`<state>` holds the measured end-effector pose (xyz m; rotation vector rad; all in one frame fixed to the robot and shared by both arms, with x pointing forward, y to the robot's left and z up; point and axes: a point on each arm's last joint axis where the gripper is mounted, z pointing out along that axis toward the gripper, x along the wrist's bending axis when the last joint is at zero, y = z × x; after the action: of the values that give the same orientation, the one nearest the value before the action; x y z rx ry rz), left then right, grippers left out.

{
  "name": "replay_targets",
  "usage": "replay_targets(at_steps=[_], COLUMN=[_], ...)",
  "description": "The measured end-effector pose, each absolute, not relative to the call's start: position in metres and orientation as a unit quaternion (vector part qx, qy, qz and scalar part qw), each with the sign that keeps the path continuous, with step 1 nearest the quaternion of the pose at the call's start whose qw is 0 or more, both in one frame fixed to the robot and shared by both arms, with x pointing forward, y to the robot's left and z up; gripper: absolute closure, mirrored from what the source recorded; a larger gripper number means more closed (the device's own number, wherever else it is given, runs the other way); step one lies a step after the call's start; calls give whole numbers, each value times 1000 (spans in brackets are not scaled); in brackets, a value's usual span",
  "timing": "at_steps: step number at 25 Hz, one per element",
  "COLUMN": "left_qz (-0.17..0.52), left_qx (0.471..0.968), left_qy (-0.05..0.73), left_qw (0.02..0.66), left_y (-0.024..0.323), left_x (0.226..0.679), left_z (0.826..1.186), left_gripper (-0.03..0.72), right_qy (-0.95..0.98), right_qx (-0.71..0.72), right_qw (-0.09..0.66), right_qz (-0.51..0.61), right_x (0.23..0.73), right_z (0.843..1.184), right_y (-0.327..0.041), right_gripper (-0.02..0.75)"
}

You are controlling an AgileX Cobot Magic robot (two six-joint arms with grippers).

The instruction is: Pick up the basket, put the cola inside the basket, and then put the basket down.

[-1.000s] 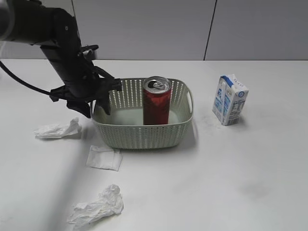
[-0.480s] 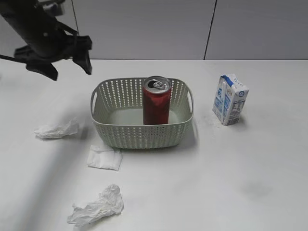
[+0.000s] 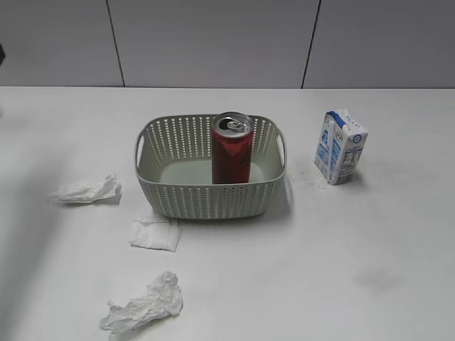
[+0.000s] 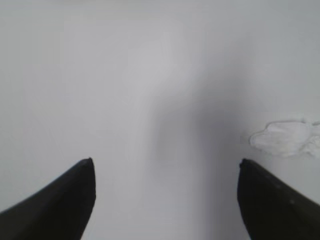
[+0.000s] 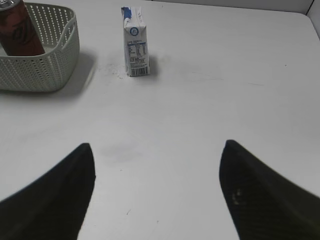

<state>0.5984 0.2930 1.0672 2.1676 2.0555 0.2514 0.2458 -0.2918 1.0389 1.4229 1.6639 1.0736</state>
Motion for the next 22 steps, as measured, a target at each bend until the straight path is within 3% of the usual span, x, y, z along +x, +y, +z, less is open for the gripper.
replay_targets(at_steps=[10,22], left_qz=[65,139], left_qx=[717,699], left_qy=[691,683], left_qw=[67,163], left_y=[308,300], left_x=[498,356], left_z=[1073,1052], left_gripper=[37,65], right_qy=[640,640], right_qx=[548,548], right_qw=[345,345], right_qz=[414,414], right_x=[246,246], right_z=[1039,1039], right_y=[-292,-292], right_gripper=[155,155])
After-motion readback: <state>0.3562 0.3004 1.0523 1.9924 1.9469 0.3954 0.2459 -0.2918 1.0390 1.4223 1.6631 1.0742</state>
